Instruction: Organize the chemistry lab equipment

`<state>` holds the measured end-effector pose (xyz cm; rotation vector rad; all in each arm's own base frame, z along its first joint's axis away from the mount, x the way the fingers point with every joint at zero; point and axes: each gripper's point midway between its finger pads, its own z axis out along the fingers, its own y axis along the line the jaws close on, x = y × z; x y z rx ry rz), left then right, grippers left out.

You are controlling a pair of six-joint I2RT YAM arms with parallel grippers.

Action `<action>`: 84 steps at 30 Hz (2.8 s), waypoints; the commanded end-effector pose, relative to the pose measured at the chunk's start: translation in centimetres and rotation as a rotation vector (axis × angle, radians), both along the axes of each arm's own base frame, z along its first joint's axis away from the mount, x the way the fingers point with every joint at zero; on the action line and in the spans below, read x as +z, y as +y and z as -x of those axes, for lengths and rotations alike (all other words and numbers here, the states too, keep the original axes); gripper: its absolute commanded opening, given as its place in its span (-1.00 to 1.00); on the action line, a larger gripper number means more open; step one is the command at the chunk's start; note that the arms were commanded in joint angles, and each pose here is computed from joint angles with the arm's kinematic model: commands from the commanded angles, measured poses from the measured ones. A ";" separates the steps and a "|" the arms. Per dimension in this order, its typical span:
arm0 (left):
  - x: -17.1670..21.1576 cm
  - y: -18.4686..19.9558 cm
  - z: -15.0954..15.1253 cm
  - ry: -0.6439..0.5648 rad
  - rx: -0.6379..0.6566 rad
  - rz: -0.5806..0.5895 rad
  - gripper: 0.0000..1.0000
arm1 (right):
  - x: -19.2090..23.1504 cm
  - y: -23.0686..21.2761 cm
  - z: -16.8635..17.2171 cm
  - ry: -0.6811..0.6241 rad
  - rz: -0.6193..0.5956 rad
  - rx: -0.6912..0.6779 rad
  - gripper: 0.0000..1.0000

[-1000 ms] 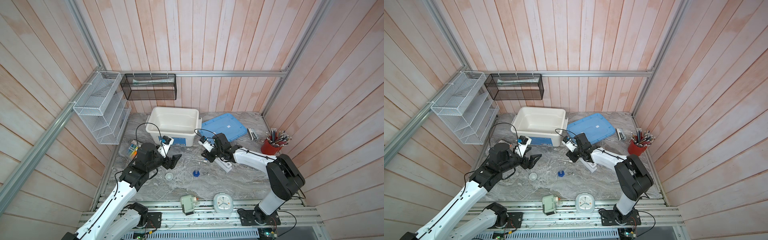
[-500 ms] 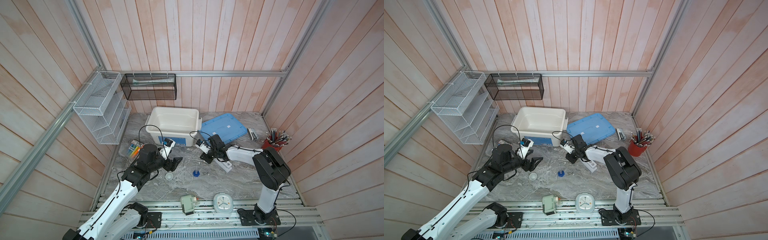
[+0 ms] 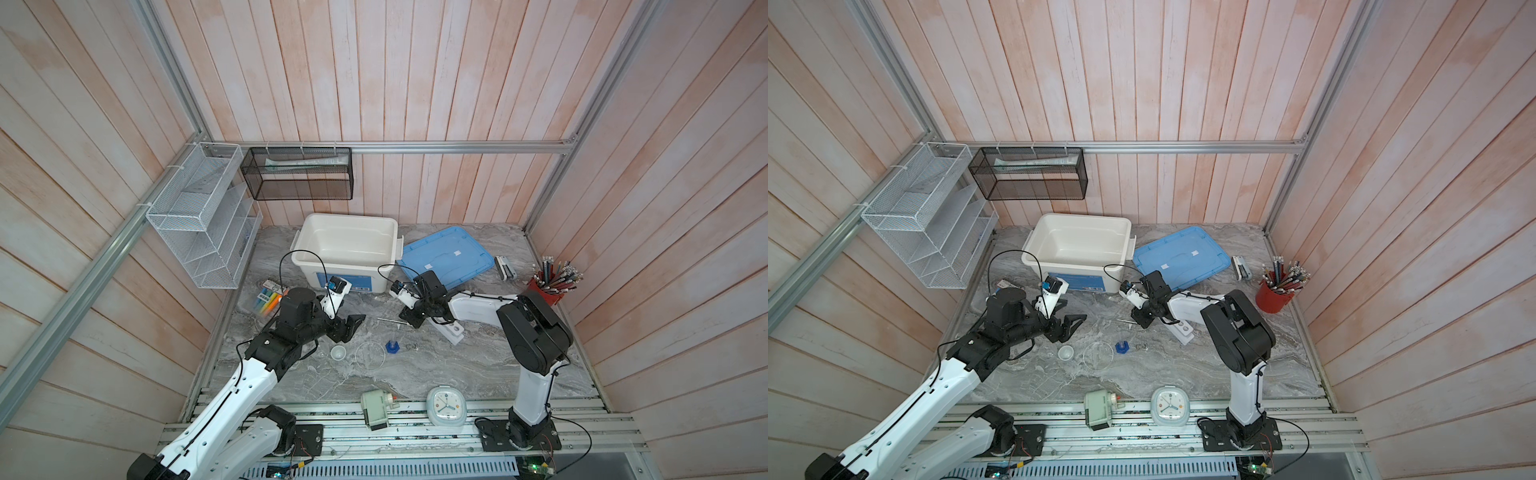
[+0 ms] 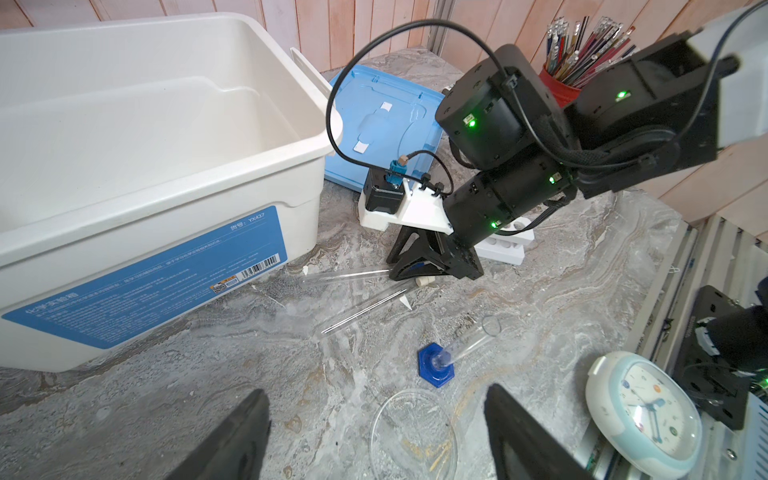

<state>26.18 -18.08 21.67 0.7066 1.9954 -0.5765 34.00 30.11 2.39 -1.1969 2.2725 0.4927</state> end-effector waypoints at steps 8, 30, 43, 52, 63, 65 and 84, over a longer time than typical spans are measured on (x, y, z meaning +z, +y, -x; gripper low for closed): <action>-0.1 -0.1 0.1 -0.019 -0.013 0.002 0.65 | -0.6 0.7 0.2 0.006 0.011 0.030 -0.62; 0.8 0.4 -0.6 -0.069 0.009 -0.036 0.65 | 7.7 -1.0 1.5 -0.105 0.038 0.042 -0.74; 2.9 1.6 -1.5 -0.420 0.010 -0.484 0.66 | 15.7 -2.1 4.7 -0.166 -0.071 0.056 -0.73; 2.6 1.2 -1.5 -0.640 -0.044 -0.788 0.66 | 18.5 -1.0 7.1 -0.177 -0.106 0.121 -0.73; 2.6 -0.5 -2.4 -0.825 -0.092 -1.025 0.47 | 20.9 1.4 9.8 -0.146 -0.132 0.242 -0.73; 2.8 -0.6 -2.5 -0.852 -0.089 -1.052 0.41 | 20.8 1.7 10.2 -0.136 -0.127 0.258 -0.73; 1.3 -0.8 -2.0 -0.903 -0.119 -1.122 0.20 | 20.1 3.6 12.1 -0.057 -0.105 0.360 -0.73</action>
